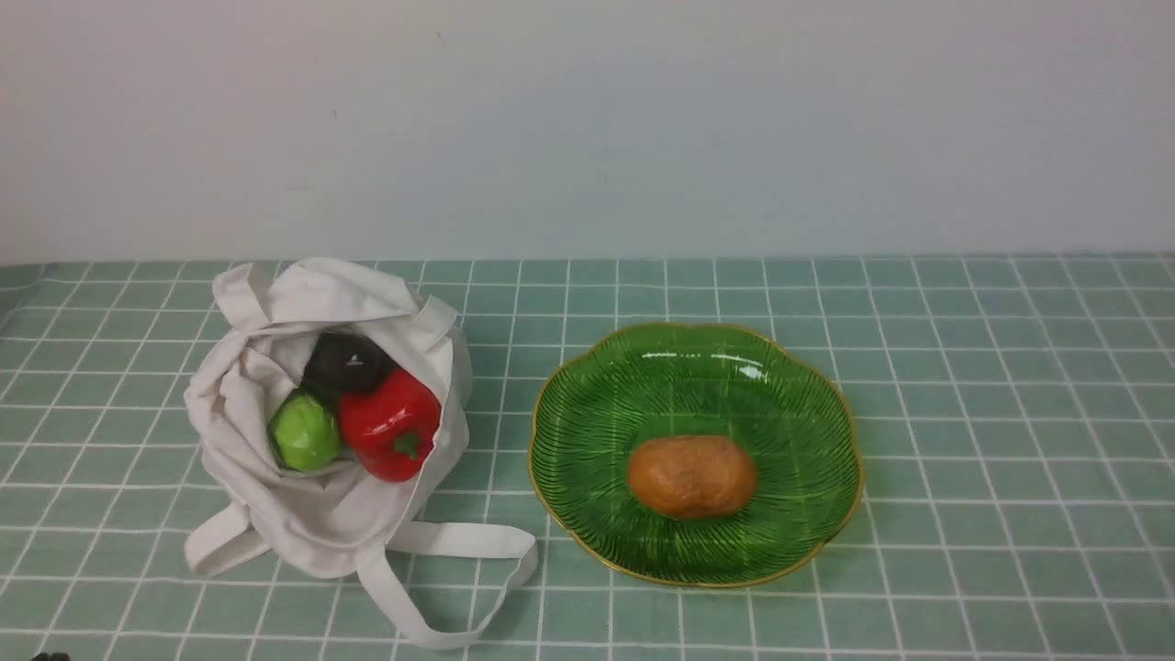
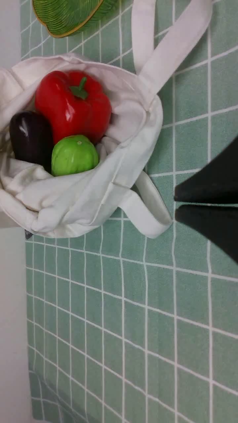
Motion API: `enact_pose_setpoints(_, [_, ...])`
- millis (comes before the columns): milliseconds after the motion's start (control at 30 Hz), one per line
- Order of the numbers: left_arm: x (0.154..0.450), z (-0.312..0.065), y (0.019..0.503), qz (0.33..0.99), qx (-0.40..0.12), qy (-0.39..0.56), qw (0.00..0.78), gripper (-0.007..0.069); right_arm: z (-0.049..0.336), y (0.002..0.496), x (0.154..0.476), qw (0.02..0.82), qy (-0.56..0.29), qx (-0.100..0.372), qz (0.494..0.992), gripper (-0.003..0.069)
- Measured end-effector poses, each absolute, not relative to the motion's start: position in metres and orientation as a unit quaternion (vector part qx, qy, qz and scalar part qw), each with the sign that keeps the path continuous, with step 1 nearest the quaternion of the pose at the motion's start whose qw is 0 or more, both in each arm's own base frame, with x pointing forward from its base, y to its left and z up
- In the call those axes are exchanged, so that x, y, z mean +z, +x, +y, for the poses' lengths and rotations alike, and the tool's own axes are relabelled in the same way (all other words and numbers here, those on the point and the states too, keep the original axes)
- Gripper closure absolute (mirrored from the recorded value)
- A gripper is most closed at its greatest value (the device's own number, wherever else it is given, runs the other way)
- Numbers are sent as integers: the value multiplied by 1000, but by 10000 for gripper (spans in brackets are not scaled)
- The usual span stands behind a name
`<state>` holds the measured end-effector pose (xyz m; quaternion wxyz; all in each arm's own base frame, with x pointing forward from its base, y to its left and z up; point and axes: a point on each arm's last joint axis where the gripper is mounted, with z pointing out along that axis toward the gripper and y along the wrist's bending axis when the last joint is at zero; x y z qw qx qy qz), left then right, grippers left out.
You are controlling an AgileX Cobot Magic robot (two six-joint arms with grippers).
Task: Take vegetables from cloth bag on blue coffee tablecloth place on plate.
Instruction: 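Reach into the cloth bag and grasp the green cucumber with the left gripper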
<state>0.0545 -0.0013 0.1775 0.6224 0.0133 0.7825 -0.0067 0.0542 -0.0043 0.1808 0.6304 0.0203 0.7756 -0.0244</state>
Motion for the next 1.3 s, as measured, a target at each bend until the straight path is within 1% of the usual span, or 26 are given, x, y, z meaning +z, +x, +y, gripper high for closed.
enact_pose_setpoints(167, [181,-2,55,773,-20,15,634,633,-4,54,181,630,20,-24,776,669])
enact_pose_setpoints(267, [183,-2,56,762,-18,3,647,633,-4,54,181,630,20,-24,776,669])
enact_pose_setpoints(333, [188,-2,56,745,-38,-15,665,633,-4,54,181,630,20,-24,776,669])
enact_pose_setpoints(433, [198,-3,57,703,-97,-69,702,633,-4,54,181,630,20,-24,776,669])
enact_pose_setpoints(467, [199,-3,57,700,-101,-71,703,633,-4,54,181,630,20,-24,776,669])
enact_pose_setpoints(500, [203,-2,57,683,-119,-88,715,633,-4,54,181,630,20,-24,776,669])
enact_pose_setpoints(533, [204,-2,57,675,-127,-95,720,633,-4,54,181,630,20,-24,776,669])
enact_pose_setpoints(800, [215,0,55,627,-133,-100,761,633,-4,54,181,630,20,-24,776,669])
enact_pose_setpoints(900, [226,2,52,578,-147,-110,795,633,-4,54,181,630,20,-24,776,669])
enact_pose_setpoints(967, [235,3,49,530,-159,-117,824,633,-4,54,181,630,20,-24,776,669])
enact_pose_setpoints(1033, [243,4,48,514,-171,-124,831,633,-4,54,181,630,20,-24,776,669])
enact_pose_setpoints(1100, [258,2,54,554,-189,-137,799,633,-4,54,181,630,20,-24,776,669])
enact_pose_setpoints(1133, [261,2,55,552,-191,-138,799,633,-4,54,181,630,20,-24,776,669])
enact_pose_setpoints(1167, [270,-1,65,624,-188,-143,745,633,-4,54,181,630,20,-24,776,669])
enact_pose_setpoints(1233, [281,-3,74,682,-177,-143,695,633,-4,54,181,630,20,-24,776,669])
enact_pose_setpoints(1267, [282,-5,84,740,-161,-143,637,633,-4,54,181,630,20,-24,776,669])
enact_pose_setpoints(1300, [288,-6,91,770,-151,-141,603,633,-4,54,181,630,20,-24,776,669])
